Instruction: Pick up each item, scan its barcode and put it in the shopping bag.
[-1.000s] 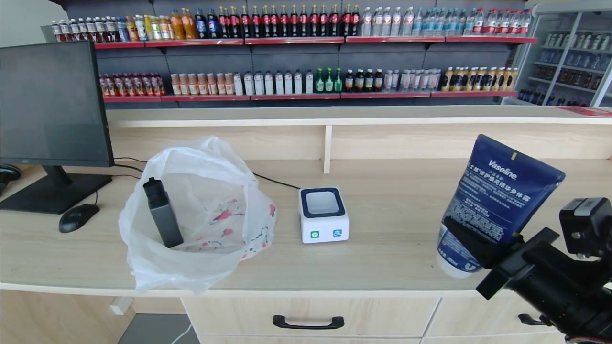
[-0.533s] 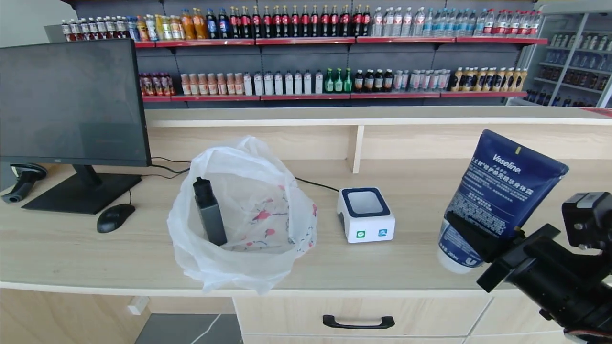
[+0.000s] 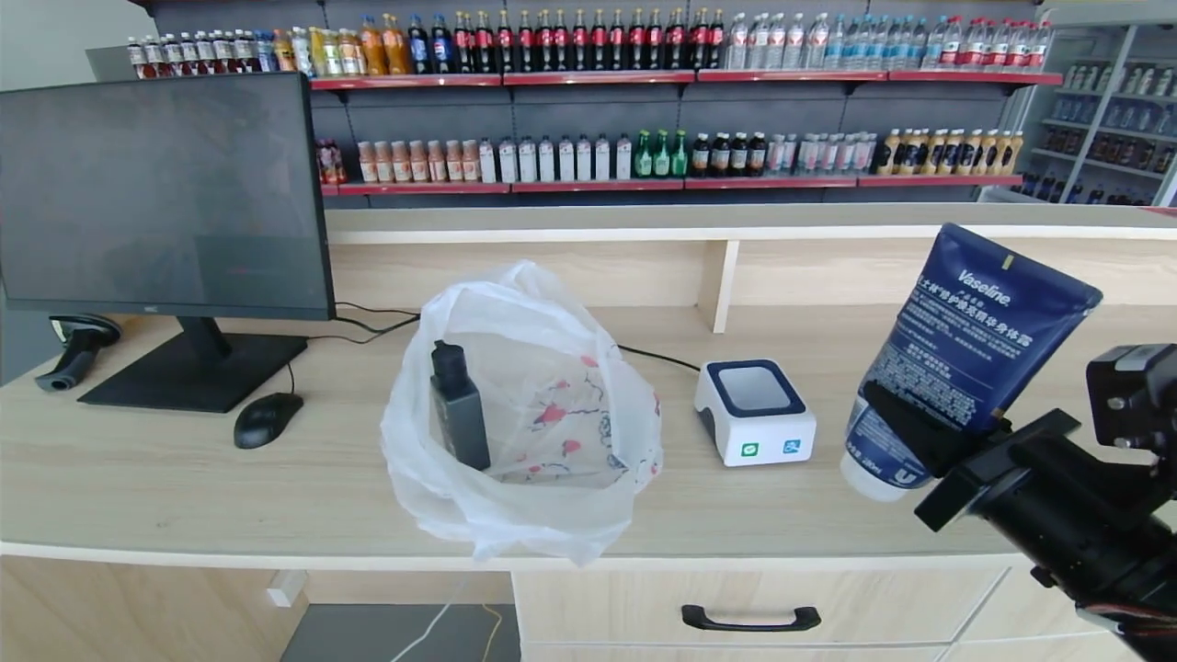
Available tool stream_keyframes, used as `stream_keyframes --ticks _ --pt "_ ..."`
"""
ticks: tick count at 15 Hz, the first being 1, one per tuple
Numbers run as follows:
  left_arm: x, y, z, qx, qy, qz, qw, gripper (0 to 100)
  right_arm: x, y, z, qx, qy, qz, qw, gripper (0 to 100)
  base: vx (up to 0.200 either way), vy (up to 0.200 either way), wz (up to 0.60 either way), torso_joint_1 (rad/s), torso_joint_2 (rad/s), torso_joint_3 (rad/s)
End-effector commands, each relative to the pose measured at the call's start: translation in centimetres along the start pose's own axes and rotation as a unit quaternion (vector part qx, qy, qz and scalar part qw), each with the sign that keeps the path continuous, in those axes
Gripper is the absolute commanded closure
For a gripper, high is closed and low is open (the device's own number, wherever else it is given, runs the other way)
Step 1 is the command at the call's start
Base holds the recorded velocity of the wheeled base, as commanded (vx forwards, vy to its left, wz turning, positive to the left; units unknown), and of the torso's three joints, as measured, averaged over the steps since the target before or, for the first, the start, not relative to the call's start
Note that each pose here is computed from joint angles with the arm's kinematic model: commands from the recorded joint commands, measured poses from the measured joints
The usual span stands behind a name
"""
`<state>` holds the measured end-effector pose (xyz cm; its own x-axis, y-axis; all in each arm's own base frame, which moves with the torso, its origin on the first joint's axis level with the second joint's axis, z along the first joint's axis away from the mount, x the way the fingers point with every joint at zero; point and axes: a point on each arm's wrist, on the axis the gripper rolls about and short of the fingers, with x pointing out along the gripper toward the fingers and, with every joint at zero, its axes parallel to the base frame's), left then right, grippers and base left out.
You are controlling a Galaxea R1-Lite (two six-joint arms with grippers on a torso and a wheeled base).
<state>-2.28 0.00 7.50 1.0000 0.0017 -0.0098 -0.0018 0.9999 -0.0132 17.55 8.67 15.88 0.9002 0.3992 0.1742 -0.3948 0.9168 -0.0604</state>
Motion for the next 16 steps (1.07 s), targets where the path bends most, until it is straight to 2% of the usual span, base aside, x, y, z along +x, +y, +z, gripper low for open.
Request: stream_keyframes --ticks 1,4,10,16 --pt "0.0 0.0 0.0 0.0 0.0 0.001 1.0 0 0.51 -0.02 -0.14 -0.001 0.002 -0.001 1.0 100 0.0 0.0 -0.6 0.002 0.0 0.002" --pt "0.0 0.0 0.0 0.0 0.0 0.001 1.0 0 0.53 0.12 -0.26 0.0 0.005 0.002 1.0 100 0.0 0.0 -0.6 -0.001 0.0 0.005" --pt "0.0 0.0 0.0 0.0 0.0 0.001 1.0 0 0.49 0.42 -0.27 0.0 0.005 0.01 1.0 100 0.0 0.0 0.0 0.0 0.0 0.0" --pt "0.0 0.0 0.0 0.0 0.0 0.001 1.0 0 0.49 0.71 -0.28 0.0 0.005 0.017 1.0 100 0.0 0.2 0.0 -0.002 0.0 0.004"
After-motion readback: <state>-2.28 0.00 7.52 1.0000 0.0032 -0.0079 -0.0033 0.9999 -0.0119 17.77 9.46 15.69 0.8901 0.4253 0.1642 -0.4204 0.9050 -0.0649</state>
